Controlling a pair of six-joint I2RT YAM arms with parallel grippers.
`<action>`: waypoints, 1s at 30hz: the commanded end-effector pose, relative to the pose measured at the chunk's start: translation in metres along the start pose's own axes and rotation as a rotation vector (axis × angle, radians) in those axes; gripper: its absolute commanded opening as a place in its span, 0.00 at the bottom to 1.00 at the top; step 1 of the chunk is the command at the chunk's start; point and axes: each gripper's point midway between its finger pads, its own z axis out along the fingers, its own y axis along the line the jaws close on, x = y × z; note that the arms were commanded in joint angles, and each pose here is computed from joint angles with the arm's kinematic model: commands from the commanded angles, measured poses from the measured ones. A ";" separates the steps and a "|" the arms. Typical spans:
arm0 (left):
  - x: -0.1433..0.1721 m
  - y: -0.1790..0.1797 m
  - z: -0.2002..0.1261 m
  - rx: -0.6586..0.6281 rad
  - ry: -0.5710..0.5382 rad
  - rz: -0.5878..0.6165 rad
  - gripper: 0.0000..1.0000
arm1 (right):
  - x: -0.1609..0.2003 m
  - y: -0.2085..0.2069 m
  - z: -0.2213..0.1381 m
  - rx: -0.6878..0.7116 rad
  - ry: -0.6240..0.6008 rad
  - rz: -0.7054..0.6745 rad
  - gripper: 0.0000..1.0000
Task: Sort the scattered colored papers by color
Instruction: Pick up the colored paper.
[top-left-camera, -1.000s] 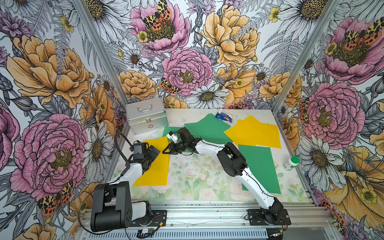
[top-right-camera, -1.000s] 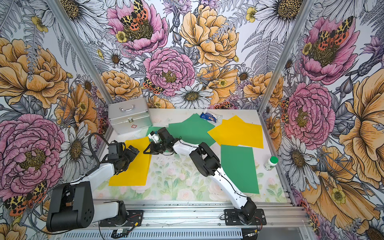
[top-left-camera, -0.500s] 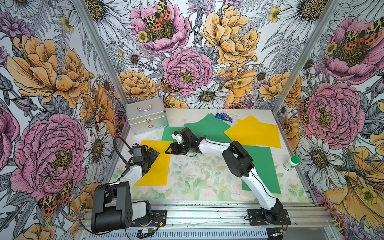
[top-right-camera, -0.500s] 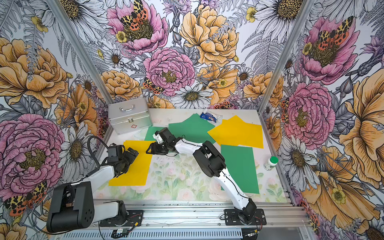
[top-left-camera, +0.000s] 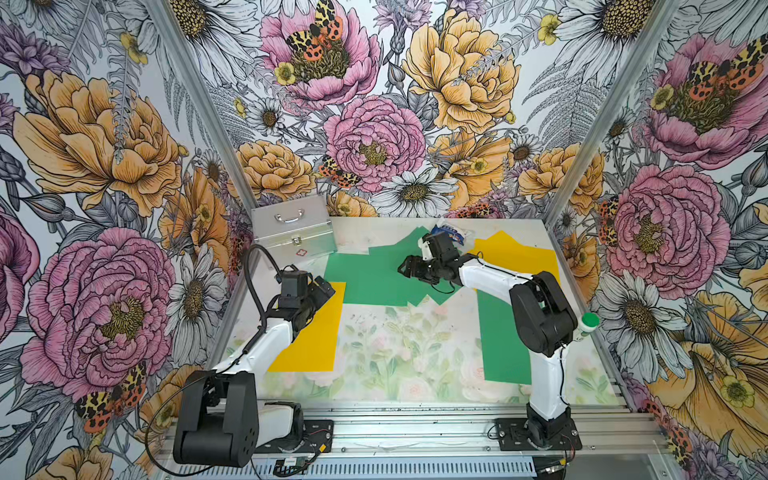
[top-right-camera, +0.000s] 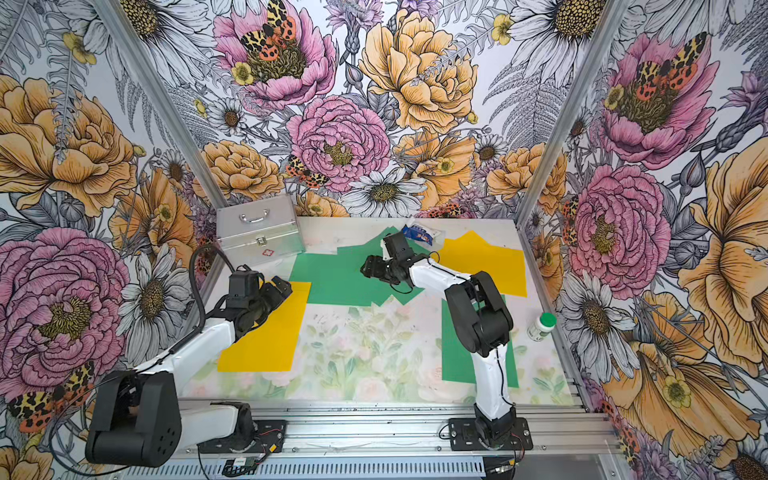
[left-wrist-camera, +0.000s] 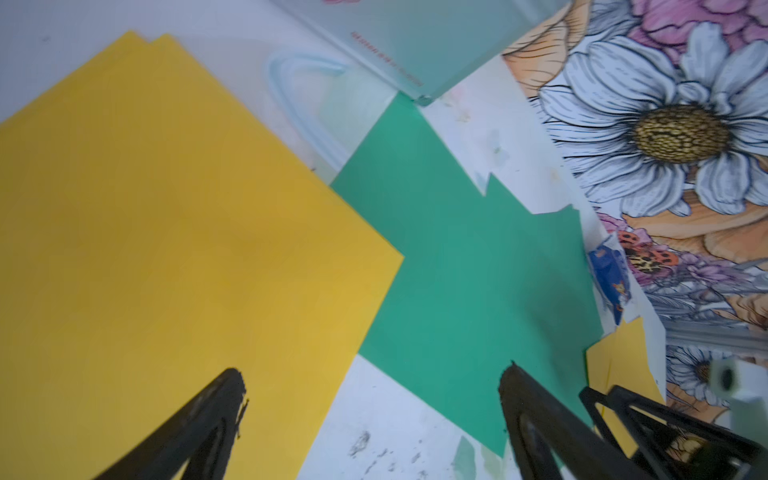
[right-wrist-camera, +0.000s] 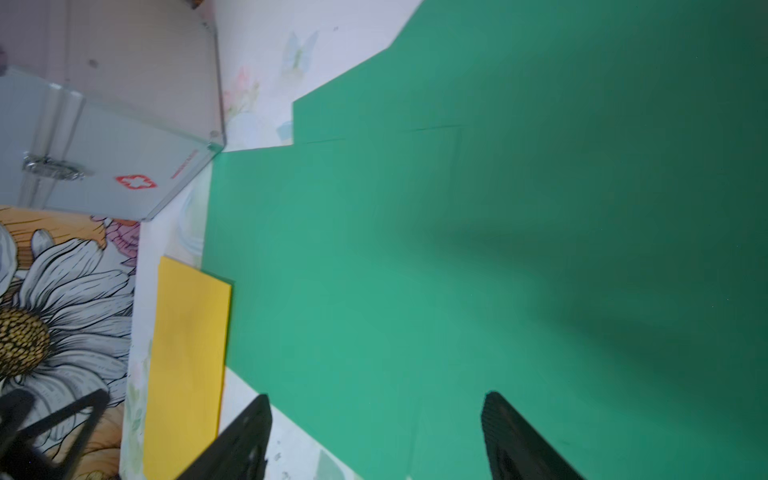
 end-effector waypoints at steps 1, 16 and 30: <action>-0.005 -0.024 0.019 0.002 0.010 0.119 0.98 | 0.001 -0.020 -0.008 0.043 0.011 -0.012 0.82; -0.022 -0.035 0.122 -0.129 0.115 0.196 0.98 | -0.033 -0.015 0.024 -0.025 0.014 0.002 0.82; -0.008 -0.012 0.162 -0.184 0.170 0.196 0.98 | -0.059 -0.008 0.078 -0.041 0.001 0.031 0.82</action>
